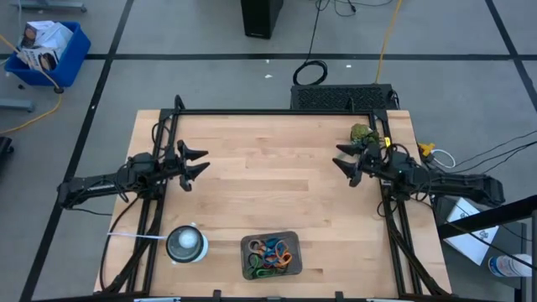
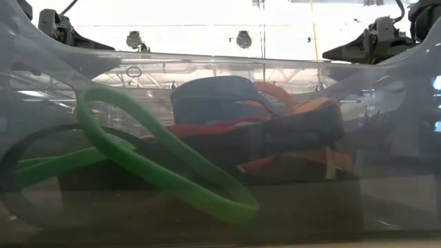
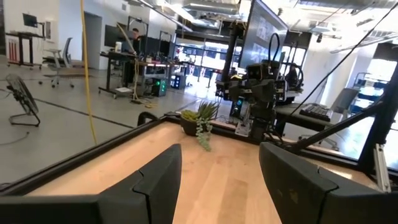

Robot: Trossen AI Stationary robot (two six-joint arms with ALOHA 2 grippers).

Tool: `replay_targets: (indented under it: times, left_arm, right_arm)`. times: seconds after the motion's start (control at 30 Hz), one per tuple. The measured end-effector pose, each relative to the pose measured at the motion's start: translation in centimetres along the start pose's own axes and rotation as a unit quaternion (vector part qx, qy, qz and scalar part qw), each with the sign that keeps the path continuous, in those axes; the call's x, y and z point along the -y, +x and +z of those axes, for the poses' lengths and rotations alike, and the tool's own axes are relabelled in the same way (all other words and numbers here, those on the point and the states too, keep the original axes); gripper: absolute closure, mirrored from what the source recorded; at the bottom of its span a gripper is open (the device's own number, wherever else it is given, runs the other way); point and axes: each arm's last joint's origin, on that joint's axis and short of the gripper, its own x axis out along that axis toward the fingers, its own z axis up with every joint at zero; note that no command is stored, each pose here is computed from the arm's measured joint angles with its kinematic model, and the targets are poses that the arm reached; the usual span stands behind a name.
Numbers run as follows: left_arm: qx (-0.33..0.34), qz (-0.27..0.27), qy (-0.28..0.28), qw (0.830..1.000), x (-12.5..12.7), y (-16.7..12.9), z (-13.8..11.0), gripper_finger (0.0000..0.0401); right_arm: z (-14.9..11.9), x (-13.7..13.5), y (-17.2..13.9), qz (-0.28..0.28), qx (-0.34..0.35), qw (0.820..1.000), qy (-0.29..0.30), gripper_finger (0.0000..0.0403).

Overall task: Pick and place rubber bands into bin
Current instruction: Return to Home Position

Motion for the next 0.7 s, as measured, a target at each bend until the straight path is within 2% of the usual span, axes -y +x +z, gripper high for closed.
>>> replay_targets:
  times: [0.17, 0.37, 0.7]
  left_arm:
    - [-0.001, -0.003, -0.002, 1.000, 0.0, 0.0, 0.0, 0.0178]
    - [0.002, -0.054, -0.005, 0.999, 0.3, -0.1, 0.2, 0.0178]
    - [0.013, -0.042, 0.006, 0.999, 0.3, -0.4, 0.3, 0.0178]
  right_arm:
    - [0.0, 0.0, -0.3, 0.001, -0.004, 1.000, 0.001, 0.0117]
    - [0.1, 0.0, -1.1, 0.004, 0.002, 1.000, -0.003, 0.0116]
    - [0.1, 0.1, -2.0, 0.006, 0.008, 1.000, -0.008, 0.0118]
